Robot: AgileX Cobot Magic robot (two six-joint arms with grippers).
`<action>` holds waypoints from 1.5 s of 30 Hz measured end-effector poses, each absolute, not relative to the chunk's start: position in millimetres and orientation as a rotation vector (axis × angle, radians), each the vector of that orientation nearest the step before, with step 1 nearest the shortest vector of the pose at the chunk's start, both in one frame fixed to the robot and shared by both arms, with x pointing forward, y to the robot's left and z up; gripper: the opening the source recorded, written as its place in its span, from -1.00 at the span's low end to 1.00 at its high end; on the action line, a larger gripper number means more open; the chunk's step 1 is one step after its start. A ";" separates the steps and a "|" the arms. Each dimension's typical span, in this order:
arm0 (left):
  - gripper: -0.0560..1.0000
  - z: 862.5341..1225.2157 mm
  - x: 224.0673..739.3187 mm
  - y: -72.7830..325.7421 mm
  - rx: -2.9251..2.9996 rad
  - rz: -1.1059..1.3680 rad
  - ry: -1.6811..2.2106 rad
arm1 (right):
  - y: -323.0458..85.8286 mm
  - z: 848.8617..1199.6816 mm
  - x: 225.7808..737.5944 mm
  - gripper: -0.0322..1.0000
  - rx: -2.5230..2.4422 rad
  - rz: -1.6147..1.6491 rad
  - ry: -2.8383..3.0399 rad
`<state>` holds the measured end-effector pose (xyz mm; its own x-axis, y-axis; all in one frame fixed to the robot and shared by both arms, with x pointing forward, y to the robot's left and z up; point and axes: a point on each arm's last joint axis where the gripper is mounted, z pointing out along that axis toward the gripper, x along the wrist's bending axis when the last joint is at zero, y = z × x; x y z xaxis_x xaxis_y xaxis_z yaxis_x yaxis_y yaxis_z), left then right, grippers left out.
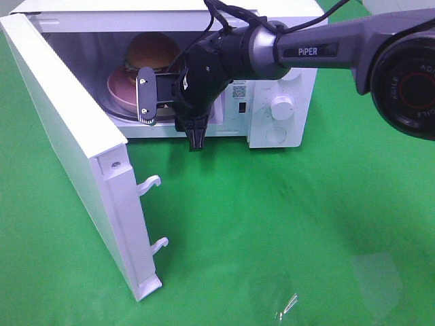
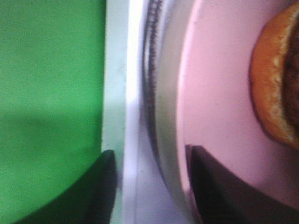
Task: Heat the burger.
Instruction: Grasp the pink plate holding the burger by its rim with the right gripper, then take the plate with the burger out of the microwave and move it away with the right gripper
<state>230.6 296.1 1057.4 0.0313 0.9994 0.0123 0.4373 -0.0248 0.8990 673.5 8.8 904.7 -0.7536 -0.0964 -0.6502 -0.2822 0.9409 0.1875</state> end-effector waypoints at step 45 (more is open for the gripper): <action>0.98 1057.4 230.6 296.1 1.563 0.953 1.503 | -10.7 932.1 609.8 -0.79 -0.631 0.256 2.415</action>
